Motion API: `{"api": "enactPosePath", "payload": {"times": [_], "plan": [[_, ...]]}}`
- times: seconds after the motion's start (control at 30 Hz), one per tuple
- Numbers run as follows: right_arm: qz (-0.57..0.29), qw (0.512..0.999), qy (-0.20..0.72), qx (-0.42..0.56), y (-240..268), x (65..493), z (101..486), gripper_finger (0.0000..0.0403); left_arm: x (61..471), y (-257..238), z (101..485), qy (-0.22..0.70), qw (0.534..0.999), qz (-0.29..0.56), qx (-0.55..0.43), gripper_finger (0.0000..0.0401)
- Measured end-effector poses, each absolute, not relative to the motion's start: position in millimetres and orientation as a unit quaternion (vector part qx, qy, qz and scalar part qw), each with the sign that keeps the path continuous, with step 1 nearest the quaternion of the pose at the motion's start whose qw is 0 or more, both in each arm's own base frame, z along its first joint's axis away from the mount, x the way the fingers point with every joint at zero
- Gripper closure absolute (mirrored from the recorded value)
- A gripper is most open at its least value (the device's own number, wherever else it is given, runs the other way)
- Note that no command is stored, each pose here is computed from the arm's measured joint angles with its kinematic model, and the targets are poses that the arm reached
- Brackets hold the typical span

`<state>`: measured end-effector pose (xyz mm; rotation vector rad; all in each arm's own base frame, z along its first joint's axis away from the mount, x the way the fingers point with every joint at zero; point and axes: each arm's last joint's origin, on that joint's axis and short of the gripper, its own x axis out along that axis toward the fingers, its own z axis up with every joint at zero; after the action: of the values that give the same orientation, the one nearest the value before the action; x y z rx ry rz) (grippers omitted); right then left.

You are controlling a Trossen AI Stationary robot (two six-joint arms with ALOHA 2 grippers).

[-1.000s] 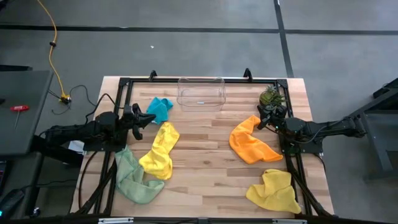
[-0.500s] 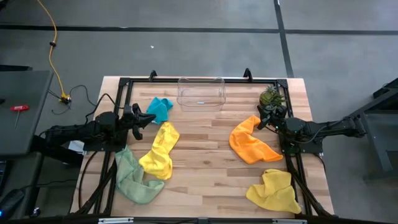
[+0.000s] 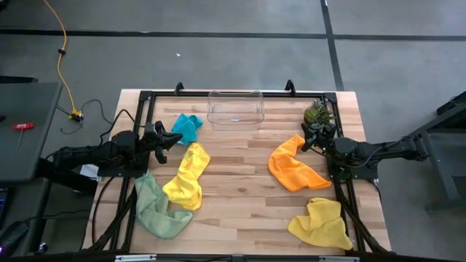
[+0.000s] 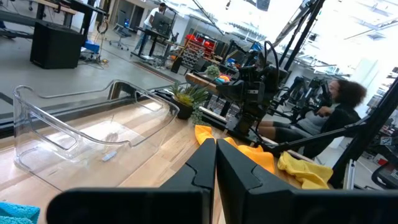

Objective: Fold microfiber towels

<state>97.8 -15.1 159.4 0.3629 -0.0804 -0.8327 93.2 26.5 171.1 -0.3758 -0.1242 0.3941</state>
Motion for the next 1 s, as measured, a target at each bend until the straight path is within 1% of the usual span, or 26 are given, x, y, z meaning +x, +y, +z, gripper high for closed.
{"api": "enactPosePath", "payload": {"times": [0.67,0.83,0.9,1.0], "plan": [[-0.402,0.898,-0.039,0.175,-15,98,159,0.0402,93,27,171,-0.061,0.961,0.195,-0.185,0.0398],[-0.405,0.894,-0.053,0.185,-16,98,161,0.0402,93,27,171,-0.061,0.961,0.195,-0.185,0.0398],[-0.392,0.887,-0.081,0.232,-15,98,164,0.0402,93,27,171,-0.061,0.961,0.195,-0.185,0.0398],[-0.373,0.849,-0.16,0.339,-16,98,172,0.0402,93,27,171,-0.061,0.961,0.195,-0.185,0.0398]]}}
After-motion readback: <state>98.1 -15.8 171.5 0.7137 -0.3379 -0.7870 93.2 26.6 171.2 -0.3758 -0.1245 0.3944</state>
